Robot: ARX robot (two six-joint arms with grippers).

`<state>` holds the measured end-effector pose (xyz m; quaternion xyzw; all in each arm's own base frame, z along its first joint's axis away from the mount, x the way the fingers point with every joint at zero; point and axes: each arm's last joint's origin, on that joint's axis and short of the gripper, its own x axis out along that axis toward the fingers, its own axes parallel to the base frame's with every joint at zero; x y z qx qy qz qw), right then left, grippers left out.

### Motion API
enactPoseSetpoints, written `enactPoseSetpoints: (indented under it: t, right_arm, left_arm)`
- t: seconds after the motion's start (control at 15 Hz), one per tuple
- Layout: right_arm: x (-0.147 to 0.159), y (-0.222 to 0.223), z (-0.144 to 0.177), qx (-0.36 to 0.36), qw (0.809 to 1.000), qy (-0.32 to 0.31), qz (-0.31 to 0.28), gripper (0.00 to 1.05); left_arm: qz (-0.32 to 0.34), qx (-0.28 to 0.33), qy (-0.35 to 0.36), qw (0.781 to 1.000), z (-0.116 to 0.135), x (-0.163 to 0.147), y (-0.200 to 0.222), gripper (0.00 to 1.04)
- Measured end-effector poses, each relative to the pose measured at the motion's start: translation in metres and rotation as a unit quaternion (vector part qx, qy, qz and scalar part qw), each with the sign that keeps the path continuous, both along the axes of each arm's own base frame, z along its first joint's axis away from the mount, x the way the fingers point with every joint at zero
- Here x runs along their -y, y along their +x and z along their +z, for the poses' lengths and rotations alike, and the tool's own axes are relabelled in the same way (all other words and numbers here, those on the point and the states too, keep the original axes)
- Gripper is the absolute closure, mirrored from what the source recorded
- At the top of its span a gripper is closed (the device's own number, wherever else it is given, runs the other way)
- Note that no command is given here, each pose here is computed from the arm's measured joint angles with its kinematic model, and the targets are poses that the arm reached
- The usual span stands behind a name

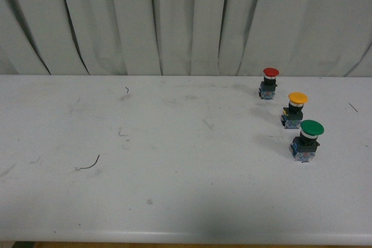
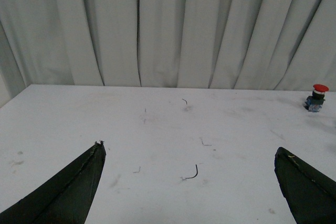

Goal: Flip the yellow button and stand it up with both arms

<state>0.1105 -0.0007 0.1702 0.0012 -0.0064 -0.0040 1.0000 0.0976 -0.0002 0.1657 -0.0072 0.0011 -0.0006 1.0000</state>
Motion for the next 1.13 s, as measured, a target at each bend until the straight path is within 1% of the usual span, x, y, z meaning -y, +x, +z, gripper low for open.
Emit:
enactPoseSetpoints:
  t: [0.13, 0.27, 0.33, 0.4, 0.47, 0.53, 0.6, 0.93, 1.06, 1.13]
  right_arm:
    - [0.000, -0.002, 0.000, 0.001, 1.000, 0.000, 0.000, 1.03]
    - [0.000, -0.012, -0.006, -0.021, 1.000, 0.000, 0.001, 1.03]
    - [0.000, -0.013, 0.000, 0.007, 1.000, 0.000, 0.002, 1.03]
    - [0.000, -0.013, -0.003, -0.004, 1.000, 0.000, 0.001, 1.03]
    - [0.000, -0.013, -0.003, -0.004, 1.000, 0.000, 0.001, 0.80]
    - [0.000, -0.013, -0.003, -0.004, 1.000, 0.000, 0.001, 0.36]
    - [0.000, -0.013, -0.003, -0.004, 1.000, 0.000, 0.001, 0.20]
    - [0.000, -0.013, -0.003, -0.004, 1.000, 0.000, 0.001, 0.05]
    - [0.000, -0.013, -0.003, -0.004, 1.000, 0.000, 0.001, 0.04]
    - [0.000, -0.013, -0.003, -0.004, 1.000, 0.000, 0.001, 0.06]
  left_arm:
    - [0.000, 0.000, 0.000, 1.000, 0.000, 0.000, 0.000, 0.07]
    - [0.001, 0.000, 0.000, 1.000, 0.000, 0.000, 0.000, 0.07]
    - [0.000, 0.000, 0.000, 1.000, 0.000, 0.000, 0.000, 0.07]
    - [0.000, 0.000, 0.000, 1.000, 0.000, 0.000, 0.000, 0.07]
    - [0.000, 0.000, 0.000, 1.000, 0.000, 0.000, 0.000, 0.07]
    - [0.000, 0.000, 0.000, 1.000, 0.000, 0.000, 0.000, 0.07]
    - [0.000, 0.000, 0.000, 1.000, 0.000, 0.000, 0.000, 0.07]
    - [0.000, 0.000, 0.000, 1.000, 0.000, 0.000, 0.000, 0.07]
    - [0.000, 0.000, 0.000, 1.000, 0.000, 0.000, 0.000, 0.07]
    - [0.000, 0.000, 0.000, 1.000, 0.000, 0.000, 0.000, 0.07]
